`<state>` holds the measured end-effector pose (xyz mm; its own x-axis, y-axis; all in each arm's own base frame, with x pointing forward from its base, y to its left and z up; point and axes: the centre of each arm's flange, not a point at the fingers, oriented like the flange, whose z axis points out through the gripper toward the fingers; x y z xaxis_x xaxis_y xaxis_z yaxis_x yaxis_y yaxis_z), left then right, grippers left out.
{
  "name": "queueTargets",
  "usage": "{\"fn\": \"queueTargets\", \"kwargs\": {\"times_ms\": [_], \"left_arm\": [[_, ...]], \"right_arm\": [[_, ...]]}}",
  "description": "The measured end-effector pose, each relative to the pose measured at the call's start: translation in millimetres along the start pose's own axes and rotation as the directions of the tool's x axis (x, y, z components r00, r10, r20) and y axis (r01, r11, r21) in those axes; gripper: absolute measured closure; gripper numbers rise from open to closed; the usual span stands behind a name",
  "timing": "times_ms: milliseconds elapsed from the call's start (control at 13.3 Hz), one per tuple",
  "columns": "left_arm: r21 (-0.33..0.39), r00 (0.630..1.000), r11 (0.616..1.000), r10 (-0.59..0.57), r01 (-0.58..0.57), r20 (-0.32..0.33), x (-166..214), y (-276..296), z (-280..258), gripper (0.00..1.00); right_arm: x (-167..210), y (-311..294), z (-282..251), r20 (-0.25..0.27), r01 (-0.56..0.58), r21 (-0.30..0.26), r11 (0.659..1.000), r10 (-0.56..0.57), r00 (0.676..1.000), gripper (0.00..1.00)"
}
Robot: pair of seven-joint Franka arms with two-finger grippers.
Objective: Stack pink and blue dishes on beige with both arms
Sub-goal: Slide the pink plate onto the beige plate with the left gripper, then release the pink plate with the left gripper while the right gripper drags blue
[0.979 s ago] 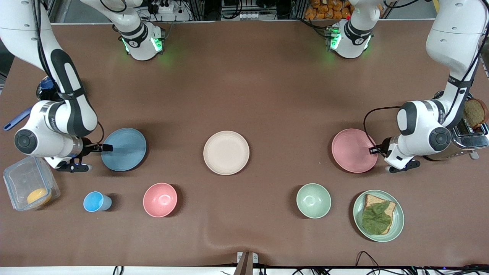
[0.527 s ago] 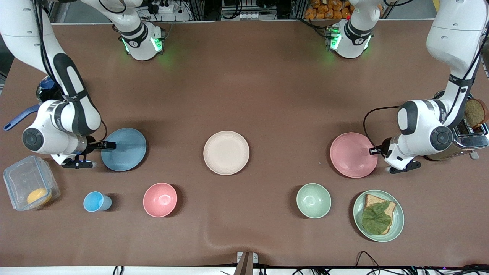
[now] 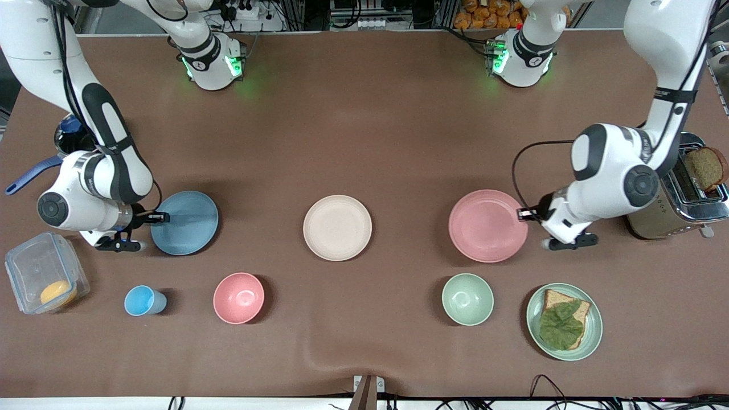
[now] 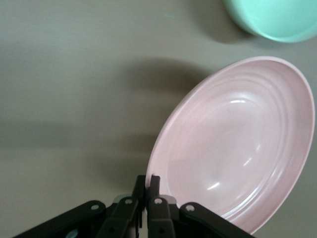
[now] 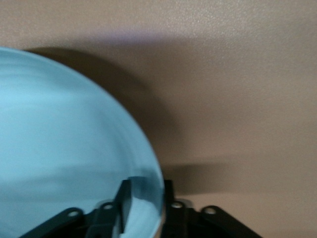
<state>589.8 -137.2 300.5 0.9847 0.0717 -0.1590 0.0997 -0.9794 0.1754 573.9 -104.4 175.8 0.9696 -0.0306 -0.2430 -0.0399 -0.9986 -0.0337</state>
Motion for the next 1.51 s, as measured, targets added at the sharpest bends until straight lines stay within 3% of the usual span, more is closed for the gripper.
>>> {"fn": "queueTargets", "kwargs": {"times_ms": [151, 452, 603, 1055, 1205, 1507], "left_arm": [[-0.013, 1.000, 1.000, 0.022, -0.022, 0.013, -15, 48, 7, 0.95], [-0.027, 0.999, 0.999, 0.034, -0.034, 0.012, -44, 146, 27, 0.95], [-0.054, 1.000, 0.999, 0.003, -0.002, 0.005, -54, 190, 45, 0.95], [-0.131, 0.996, 0.987, -0.089, 0.089, 0.002, -66, 280, 121, 0.95], [-0.109, 0.996, 0.990, -0.093, 0.091, -0.016, -64, 284, 135, 0.95], [-0.117, 0.995, 0.989, -0.098, 0.094, -0.029, -55, 288, 140, 0.95]], "right_arm": [[1, 1, -5, -0.006, 0.016, 0.003, 1.000, -0.016, 1.000, 0.89], [2, 0, -12, -0.009, 0.024, 0.008, 1.000, -0.024, 1.000, 0.93], [3, -2, -28, 0.013, 0.025, 0.020, 0.999, -0.025, 1.000, 0.93], [11, -17, -133, 0.124, 0.019, 0.137, 0.990, -0.036, 0.992, 0.94], [9, -28, -142, 0.154, 0.009, 0.208, 0.978, -0.042, 0.987, 0.94], [6, -45, -139, 0.193, -0.026, 0.296, 0.955, -0.033, 0.981, 0.94]]}}
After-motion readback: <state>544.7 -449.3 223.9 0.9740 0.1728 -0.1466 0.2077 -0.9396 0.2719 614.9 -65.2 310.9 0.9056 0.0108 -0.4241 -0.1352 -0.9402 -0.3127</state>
